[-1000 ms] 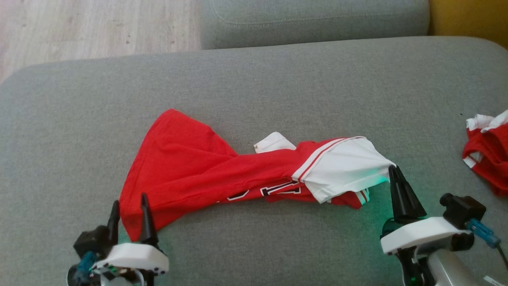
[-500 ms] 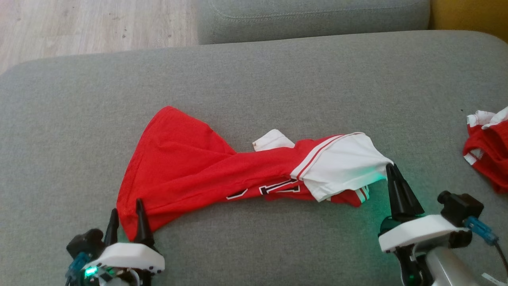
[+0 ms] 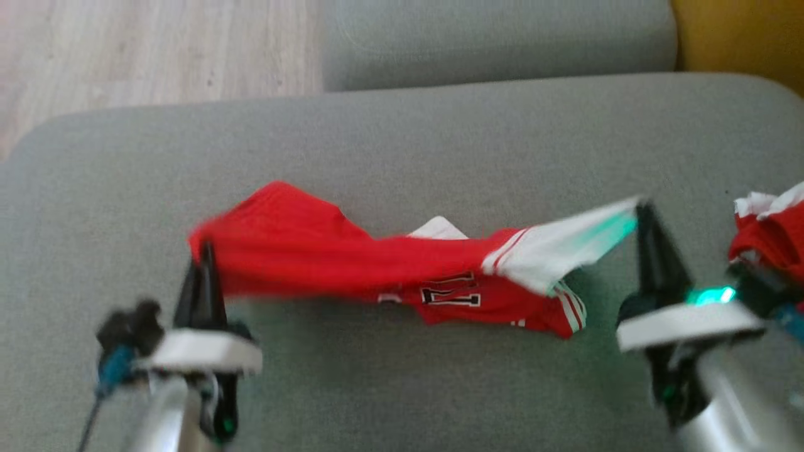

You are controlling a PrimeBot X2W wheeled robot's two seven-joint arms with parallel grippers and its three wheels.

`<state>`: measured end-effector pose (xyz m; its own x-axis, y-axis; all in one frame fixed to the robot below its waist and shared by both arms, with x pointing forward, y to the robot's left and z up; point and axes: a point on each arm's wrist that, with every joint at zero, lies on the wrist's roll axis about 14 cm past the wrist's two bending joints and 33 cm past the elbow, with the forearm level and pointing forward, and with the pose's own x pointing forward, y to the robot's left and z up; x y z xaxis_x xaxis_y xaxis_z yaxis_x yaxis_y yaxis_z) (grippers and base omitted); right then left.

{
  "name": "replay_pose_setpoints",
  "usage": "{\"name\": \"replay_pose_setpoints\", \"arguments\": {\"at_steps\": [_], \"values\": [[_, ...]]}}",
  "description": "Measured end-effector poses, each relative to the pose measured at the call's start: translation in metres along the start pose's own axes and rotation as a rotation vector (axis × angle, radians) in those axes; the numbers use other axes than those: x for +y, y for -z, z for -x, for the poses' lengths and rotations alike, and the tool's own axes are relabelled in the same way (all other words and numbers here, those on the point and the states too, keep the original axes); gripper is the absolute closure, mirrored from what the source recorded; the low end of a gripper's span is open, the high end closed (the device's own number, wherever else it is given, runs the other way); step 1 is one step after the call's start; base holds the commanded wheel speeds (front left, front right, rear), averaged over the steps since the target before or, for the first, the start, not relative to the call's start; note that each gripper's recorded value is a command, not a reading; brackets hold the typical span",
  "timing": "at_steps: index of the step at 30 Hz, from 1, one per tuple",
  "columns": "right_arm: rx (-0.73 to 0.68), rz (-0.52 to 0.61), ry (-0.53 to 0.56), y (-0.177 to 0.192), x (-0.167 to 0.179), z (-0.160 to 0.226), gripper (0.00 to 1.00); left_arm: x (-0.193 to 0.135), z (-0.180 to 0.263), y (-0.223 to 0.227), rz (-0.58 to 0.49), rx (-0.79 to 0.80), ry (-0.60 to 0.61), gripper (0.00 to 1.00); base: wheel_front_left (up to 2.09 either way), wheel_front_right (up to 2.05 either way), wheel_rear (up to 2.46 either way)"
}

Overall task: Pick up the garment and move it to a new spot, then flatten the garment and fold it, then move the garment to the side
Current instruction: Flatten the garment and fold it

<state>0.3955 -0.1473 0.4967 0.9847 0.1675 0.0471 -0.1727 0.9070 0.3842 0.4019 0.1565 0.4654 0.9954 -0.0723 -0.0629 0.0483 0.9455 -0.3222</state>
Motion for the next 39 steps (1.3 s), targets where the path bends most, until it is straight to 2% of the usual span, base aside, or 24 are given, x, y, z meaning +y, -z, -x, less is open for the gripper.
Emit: {"name": "replay_pose_setpoints", "arguments": {"at_steps": [9, 15, 19, 25, 28, 29, 30, 34, 39], "values": [[-0.41, 0.044, -0.206, -0.167, 0.043, -0.03, 1.0, -0.048, -0.02, -0.199, -0.257, -0.502, 0.206, 1.0, 0.0, 0.0, 0.0], [-0.598, 0.083, -0.327, -0.27, 0.073, -0.022, 1.0, -0.099, -0.004, -0.289, -0.404, -0.625, 0.346, 1.0, 0.0, 0.0, 0.0], [-0.602, 0.106, -0.346, -0.291, 0.08, -0.032, 1.0, -0.109, -0.017, -0.29, -0.452, -0.543, 0.366, 1.0, 0.0, 0.0, 0.0], [-0.51, 0.107, -0.293, -0.277, 0.065, -0.084, 1.0, -0.097, -0.068, -0.243, -0.356, -0.357, 0.332, 1.0, 0.0, 0.0, 0.0], [-0.496, 0.132, -0.277, -0.272, 0.062, -0.107, 1.0, -0.094, -0.089, -0.234, -0.338, -0.34, 0.317, 1.0, 0.0, 0.0, 0.0], [-0.513, 0.149, -0.262, -0.276, 0.06, -0.128, 1.0, -0.094, -0.11, -0.228, -0.327, -0.34, 0.302, 1.0, 0.0, 0.0, 0.0], [-0.513, 0.149, -0.262, -0.276, 0.06, -0.128, 1.0, -0.094, -0.11, -0.228, -0.327, -0.34, 0.302, 1.0, 0.0, 0.0, 0.0], [-0.619, 0.179, -0.233, -0.303, 0.055, -0.16, 1.0, -0.105, -0.145, -0.242, -0.325, -0.449, 0.294, 1.0, 0.0, 0.0, 0.0], [-0.729, 0.207, -0.223, -0.343, 0.057, -0.177, 1.0, -0.122, -0.166, -0.289, -0.291, -0.655, 0.302, 1.0, 0.0, 0.0, 0.0]]}}
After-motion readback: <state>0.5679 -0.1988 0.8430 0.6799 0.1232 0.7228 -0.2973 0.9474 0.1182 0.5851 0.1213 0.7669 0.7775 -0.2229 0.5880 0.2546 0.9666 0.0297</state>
